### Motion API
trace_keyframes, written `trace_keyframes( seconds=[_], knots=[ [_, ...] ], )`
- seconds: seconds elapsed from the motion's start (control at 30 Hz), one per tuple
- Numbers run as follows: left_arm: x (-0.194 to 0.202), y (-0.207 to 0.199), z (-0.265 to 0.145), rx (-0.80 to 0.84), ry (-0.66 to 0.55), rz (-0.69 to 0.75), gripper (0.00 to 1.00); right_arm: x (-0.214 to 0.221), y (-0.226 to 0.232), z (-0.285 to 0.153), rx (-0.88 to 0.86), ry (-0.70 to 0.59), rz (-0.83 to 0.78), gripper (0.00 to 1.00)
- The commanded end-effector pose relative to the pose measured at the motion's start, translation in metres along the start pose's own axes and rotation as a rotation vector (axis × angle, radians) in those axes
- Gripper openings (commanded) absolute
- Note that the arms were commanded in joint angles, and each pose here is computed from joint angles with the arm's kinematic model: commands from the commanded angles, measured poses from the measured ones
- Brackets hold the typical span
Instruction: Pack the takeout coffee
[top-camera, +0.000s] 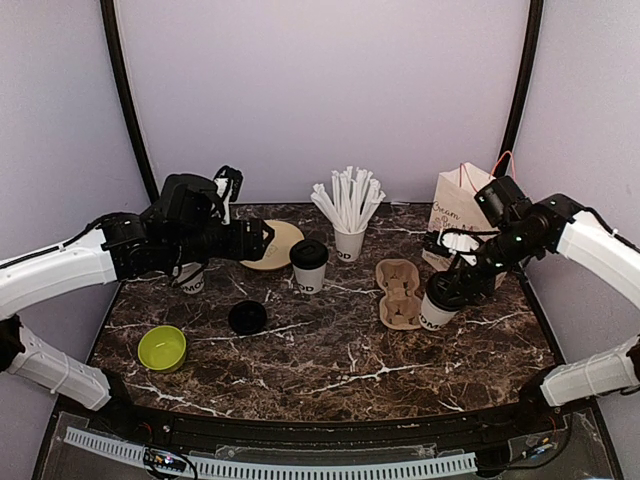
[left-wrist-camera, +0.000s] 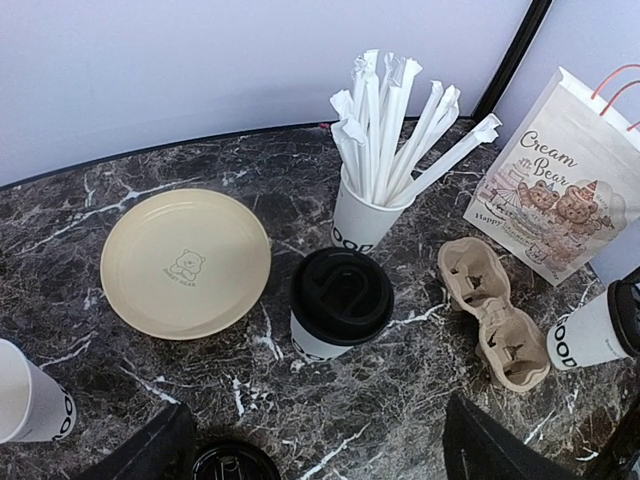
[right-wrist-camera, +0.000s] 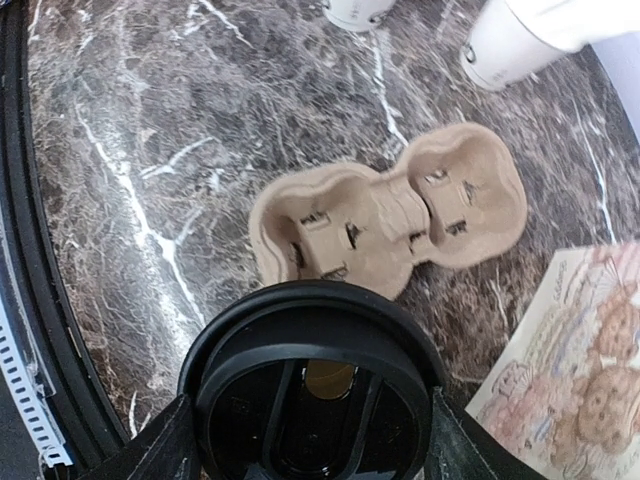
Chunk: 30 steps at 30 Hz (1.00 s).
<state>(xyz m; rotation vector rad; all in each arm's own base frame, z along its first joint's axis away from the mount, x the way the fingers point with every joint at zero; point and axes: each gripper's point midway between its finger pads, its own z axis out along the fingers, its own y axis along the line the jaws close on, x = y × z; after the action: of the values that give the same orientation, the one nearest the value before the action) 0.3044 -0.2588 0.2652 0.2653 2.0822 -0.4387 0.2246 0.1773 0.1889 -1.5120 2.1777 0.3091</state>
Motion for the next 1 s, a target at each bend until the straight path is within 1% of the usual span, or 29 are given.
trace_keyframes(
  seconds=[0.0,0.2,0.4,0.57,0.77,0.97],
  knots=[
    [-0.011,-0.005,0.0,0.017,-0.014,0.014,0.88,0.057,-0.025,-0.009,0.09,0.09,0.114,0.68],
    [-0.009,-0.004,0.002,0.019,-0.015,0.013,0.88,0.133,-0.049,-0.014,0.133,0.209,0.26,0.67],
    [-0.002,-0.001,0.004,0.013,-0.006,0.02,0.88,0.179,-0.072,-0.032,0.18,0.243,0.41,0.67],
    [-0.001,-0.001,0.005,0.016,-0.007,0.025,0.88,0.195,-0.09,-0.036,0.233,0.23,0.482,0.68],
    [0.0,0.0,0.007,0.02,-0.003,0.03,0.88,0.2,-0.106,-0.035,0.267,0.194,0.544,0.69],
    [0.001,0.001,0.007,0.019,-0.001,0.03,0.88,0.196,-0.105,-0.039,0.244,0.179,0.57,0.84]
  ],
)
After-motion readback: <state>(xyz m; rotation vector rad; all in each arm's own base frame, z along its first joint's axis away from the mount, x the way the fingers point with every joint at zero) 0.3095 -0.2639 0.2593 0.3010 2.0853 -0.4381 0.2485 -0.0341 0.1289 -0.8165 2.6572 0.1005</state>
